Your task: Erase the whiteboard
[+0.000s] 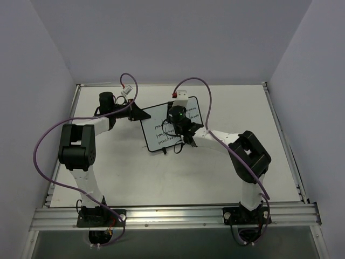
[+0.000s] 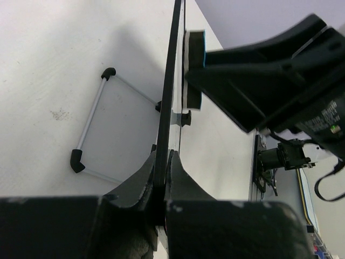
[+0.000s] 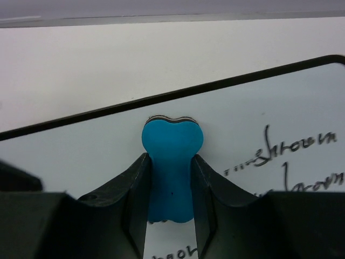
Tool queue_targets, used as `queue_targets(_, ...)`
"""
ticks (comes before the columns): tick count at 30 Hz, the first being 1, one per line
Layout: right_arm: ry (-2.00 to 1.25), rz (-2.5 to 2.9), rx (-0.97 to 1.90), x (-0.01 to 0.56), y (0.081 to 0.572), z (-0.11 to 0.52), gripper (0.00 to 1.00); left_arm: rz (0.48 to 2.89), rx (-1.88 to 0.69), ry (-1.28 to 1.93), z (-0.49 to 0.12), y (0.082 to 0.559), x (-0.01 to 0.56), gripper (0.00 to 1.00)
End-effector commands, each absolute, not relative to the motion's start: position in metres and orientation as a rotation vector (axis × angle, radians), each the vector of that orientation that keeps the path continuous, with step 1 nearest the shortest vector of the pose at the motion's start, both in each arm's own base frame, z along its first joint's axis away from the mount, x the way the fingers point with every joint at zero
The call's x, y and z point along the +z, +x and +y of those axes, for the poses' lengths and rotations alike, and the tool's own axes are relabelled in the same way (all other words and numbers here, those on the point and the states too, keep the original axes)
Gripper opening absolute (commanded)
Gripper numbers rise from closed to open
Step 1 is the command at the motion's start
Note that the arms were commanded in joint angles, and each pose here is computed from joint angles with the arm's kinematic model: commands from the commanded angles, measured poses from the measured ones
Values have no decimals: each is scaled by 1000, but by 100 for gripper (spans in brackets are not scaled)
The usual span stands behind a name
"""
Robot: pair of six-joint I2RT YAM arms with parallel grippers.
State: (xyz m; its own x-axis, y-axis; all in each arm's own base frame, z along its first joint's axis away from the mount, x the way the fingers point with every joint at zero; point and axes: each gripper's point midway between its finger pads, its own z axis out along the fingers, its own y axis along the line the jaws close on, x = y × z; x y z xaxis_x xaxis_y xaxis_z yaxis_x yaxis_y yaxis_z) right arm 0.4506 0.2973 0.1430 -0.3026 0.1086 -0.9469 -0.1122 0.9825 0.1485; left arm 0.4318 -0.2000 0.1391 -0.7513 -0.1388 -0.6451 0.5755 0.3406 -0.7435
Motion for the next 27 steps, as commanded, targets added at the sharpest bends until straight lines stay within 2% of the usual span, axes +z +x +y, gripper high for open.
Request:
queue_targets(1, -1, 1828, 289, 157, 436, 323, 0, 2017, -1136, 342, -170, 463, 95, 2)
queue_targets(11, -21, 1814, 375, 157, 416, 376, 0, 2019, -1136, 345, -170, 462, 94, 2)
queue_targets(27, 3, 1826, 283, 149, 434, 367, 0, 2017, -1141, 351, -171, 462, 94, 2)
